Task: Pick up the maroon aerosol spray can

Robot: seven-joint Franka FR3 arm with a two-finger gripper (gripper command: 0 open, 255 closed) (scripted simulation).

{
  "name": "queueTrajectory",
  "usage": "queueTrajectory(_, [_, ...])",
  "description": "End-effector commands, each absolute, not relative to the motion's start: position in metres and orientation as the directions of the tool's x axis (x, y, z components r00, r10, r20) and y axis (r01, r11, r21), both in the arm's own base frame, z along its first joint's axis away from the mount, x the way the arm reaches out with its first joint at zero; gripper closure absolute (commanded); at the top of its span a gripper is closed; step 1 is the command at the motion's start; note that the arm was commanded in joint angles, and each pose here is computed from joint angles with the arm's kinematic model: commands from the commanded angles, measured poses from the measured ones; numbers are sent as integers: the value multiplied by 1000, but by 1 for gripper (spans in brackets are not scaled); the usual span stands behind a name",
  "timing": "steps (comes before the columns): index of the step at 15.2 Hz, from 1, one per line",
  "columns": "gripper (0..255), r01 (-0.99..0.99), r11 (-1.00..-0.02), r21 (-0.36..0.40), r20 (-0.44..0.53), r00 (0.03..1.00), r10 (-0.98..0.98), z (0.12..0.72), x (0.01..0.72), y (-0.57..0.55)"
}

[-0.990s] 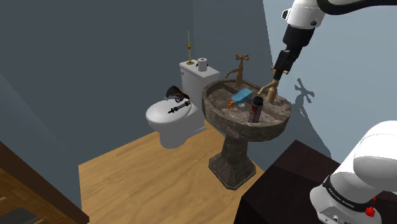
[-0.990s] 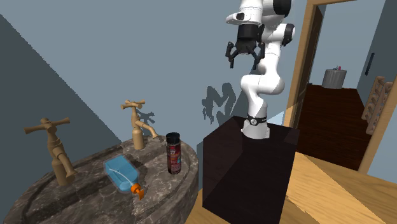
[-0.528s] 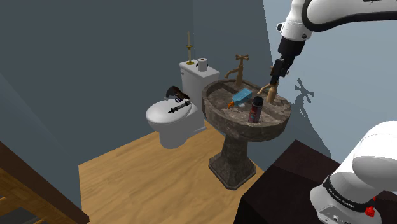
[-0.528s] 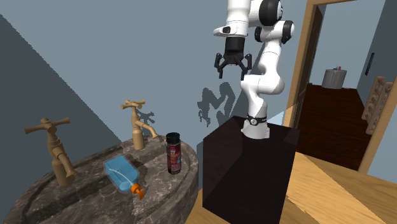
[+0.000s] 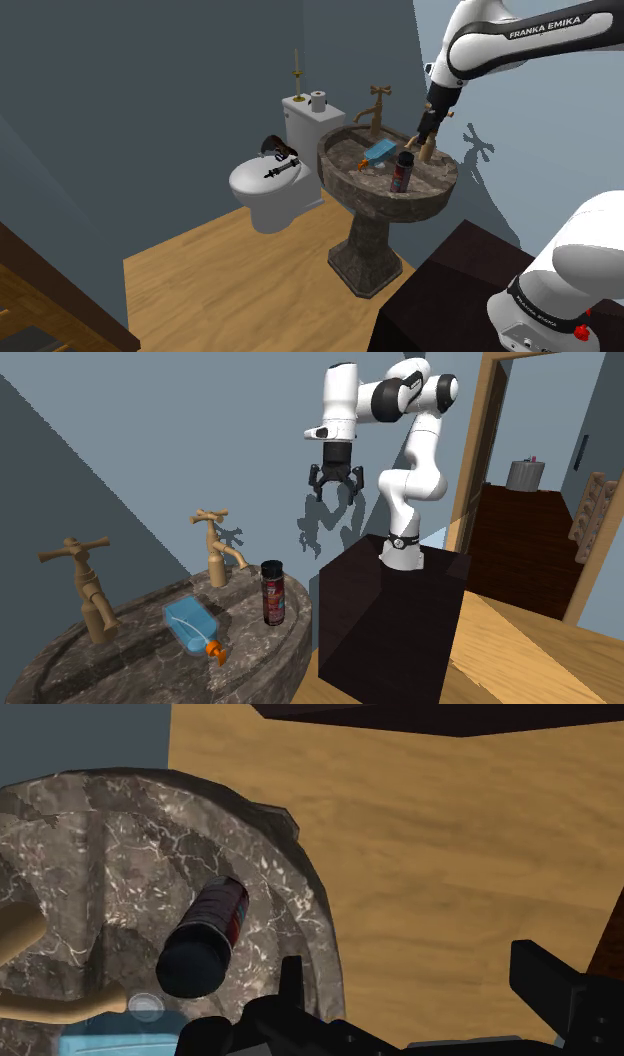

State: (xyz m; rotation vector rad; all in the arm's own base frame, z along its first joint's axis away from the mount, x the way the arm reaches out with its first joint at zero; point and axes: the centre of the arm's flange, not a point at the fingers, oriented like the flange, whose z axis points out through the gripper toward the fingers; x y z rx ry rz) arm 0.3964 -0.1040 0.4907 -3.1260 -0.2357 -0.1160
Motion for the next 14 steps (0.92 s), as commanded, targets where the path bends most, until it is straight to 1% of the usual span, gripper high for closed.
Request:
queueTrajectory(1, [0,156,-988,-2,73,985,156,470,406,-123])
queueTrajectory(14, [0,193,-981,-30,61,980,191,347,476,-226])
